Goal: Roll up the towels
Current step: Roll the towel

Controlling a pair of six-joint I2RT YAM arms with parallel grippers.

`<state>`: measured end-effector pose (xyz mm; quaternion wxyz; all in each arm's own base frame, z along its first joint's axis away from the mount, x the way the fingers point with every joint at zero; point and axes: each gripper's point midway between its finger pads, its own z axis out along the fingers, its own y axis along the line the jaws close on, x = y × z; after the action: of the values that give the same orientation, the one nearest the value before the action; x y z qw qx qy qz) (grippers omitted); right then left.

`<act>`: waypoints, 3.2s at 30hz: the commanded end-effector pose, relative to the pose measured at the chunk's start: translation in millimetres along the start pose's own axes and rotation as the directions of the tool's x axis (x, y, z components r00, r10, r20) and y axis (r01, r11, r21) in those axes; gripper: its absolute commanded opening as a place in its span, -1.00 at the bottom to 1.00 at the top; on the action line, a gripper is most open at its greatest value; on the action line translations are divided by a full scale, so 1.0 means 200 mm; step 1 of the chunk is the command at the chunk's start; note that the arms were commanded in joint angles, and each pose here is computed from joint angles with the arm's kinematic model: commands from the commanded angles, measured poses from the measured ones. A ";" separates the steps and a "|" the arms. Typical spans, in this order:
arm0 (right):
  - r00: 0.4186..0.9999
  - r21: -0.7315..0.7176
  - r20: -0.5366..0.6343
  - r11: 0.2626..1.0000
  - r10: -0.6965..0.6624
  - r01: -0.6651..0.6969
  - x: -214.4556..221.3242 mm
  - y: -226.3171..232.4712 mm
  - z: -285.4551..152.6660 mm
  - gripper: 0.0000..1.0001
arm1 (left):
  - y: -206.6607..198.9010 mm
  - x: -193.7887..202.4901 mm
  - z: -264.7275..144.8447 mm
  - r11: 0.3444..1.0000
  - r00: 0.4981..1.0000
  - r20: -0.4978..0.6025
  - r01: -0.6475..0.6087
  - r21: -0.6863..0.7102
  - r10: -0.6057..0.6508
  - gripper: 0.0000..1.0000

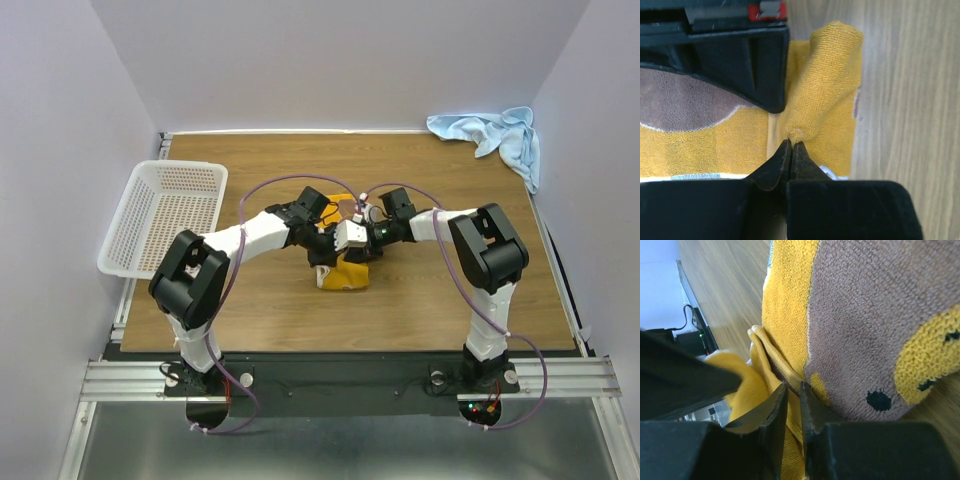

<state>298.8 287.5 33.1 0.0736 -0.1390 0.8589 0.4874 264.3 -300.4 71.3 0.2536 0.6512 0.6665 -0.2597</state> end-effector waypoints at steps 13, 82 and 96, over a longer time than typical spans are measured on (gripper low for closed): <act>0.976 0.103 0.122 0.981 -0.179 0.167 -0.23 0.16 -0.25 0.19 | 0.12 0.01 0.05 0.999 0.999 0.039 0.030 -0.020 -0.029 -0.96; 0.987 0.243 -0.152 0.966 -0.057 0.093 0.12 -0.34 0.01 -0.63 | -0.05 0.10 0.09 0.780 0.857 -0.225 -0.516 -0.355 0.464 0.40; 0.982 0.291 -0.121 0.941 -0.143 0.173 0.03 -0.28 -0.08 -0.39 | -0.24 0.21 0.15 0.928 0.911 -0.214 -0.370 -0.043 0.353 -0.78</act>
<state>299.5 273.2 23.5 0.0603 -0.1994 0.8717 0.4435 247.3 -295.8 29.1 0.3321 0.7666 0.5485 -0.0335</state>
